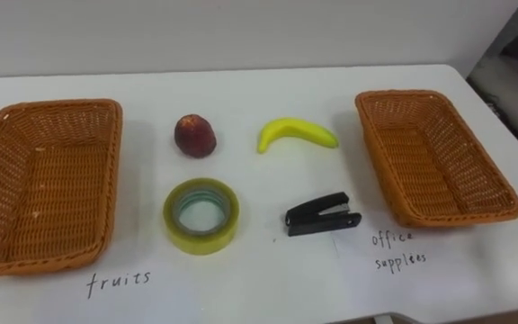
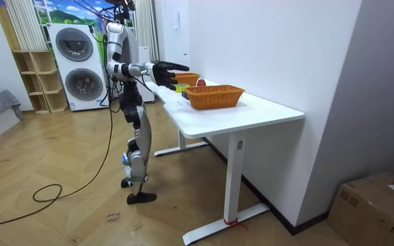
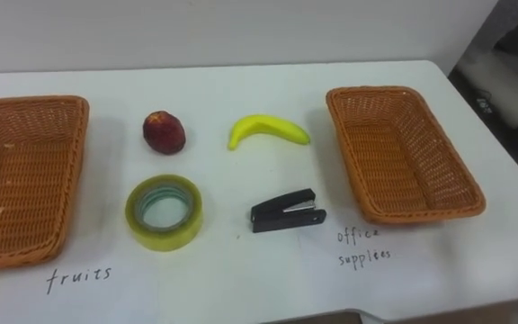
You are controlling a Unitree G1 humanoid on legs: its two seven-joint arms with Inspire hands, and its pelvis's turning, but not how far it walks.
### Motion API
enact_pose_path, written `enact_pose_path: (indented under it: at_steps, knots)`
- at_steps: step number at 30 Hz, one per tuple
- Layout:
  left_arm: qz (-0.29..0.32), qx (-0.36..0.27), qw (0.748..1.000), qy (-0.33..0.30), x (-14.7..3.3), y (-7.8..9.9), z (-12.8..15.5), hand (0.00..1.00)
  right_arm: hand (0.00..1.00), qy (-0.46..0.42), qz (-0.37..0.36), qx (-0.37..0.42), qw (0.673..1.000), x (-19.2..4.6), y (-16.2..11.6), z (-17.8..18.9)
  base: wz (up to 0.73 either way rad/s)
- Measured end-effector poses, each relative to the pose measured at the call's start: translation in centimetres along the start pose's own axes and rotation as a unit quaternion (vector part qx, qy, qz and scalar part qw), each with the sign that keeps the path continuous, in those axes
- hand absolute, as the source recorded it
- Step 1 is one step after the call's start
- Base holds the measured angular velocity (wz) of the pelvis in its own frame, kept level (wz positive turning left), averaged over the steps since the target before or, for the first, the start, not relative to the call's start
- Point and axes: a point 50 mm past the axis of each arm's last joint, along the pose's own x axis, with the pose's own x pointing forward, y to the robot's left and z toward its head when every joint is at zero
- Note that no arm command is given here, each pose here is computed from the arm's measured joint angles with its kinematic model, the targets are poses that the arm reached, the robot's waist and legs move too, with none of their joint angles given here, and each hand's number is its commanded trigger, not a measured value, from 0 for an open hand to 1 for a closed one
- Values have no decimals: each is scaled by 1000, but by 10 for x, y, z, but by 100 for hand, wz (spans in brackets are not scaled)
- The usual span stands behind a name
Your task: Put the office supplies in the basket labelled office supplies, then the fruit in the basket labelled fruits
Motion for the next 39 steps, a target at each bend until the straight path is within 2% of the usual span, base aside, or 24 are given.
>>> enact_pose_path:
  at_steps: [12, 20, 35, 39]
  knots:
    - [-2, 1, 1000, 3, 0, 0, -3, 0, 0, -38, 48, 19, 998, 1, 14, 20, 0]
    - [-8, 12, 1000, -1, 0, -4, -3, 0, 0, -56, 93, 48, 993, 2, 37, 33, 0]
    - [-6, 22, 1000, -6, 1, 0, -2, 0, 0, -92, 197, 82, 973, -12, 70, 55, 5]
    - [-6, 23, 1000, -7, 1, 0, -1, 0, 0, -113, 232, 58, 964, -17, 79, 59, 1]
